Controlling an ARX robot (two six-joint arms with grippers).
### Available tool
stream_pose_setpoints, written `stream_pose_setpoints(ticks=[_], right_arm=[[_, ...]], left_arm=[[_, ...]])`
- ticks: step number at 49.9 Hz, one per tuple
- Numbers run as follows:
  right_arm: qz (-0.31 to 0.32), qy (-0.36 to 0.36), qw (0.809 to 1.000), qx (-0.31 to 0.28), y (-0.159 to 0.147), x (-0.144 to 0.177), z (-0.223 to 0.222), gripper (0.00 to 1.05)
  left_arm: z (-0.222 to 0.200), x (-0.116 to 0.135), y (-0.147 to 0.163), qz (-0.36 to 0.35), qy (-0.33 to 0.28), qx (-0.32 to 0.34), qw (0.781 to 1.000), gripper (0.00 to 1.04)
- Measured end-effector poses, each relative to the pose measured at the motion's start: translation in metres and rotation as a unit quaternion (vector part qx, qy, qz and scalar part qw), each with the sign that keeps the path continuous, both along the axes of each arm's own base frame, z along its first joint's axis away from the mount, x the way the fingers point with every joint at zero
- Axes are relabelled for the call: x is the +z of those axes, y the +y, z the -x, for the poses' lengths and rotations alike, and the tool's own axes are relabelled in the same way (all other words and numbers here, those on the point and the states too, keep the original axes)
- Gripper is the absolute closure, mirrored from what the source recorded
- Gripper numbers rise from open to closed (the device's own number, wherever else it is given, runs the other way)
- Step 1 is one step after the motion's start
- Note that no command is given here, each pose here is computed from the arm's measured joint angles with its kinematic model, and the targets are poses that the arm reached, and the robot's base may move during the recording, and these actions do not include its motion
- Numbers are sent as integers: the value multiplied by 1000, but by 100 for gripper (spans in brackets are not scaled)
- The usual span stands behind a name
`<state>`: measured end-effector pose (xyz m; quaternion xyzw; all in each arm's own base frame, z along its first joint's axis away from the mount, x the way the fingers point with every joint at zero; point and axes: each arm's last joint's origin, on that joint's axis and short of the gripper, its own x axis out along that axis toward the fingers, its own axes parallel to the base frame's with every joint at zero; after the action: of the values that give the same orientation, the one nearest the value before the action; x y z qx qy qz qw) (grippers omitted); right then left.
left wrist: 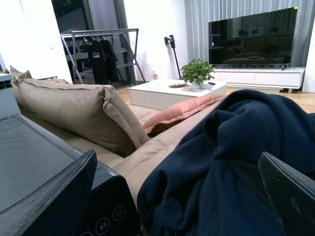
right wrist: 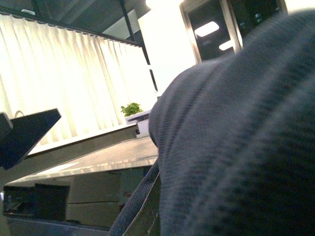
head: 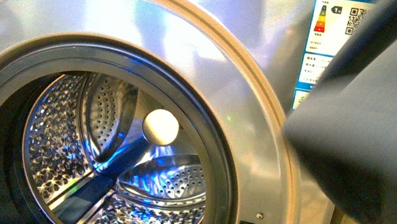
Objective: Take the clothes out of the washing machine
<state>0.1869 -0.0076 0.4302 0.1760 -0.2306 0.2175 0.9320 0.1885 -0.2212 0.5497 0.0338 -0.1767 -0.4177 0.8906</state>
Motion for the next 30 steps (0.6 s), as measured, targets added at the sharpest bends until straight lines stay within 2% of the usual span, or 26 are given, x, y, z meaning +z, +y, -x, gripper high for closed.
stream_pose_setpoints(ticks=[8,17,25,30], right_arm=[[6,-12,999,-46,-40,11,15,98],[14,-1,991,-134,-96,16,33,98],[16,44,980,-193,-134,-1,44,98],[12,90,972,-218,-155,-29,48,98]], left_arm=[[0,0,0,0,0,0,1000,7],[0,0,0,0,0,0,1000,7],[0,0,0,0,0,0,1000,7],[0,0,0,0,0,0,1000,7]])
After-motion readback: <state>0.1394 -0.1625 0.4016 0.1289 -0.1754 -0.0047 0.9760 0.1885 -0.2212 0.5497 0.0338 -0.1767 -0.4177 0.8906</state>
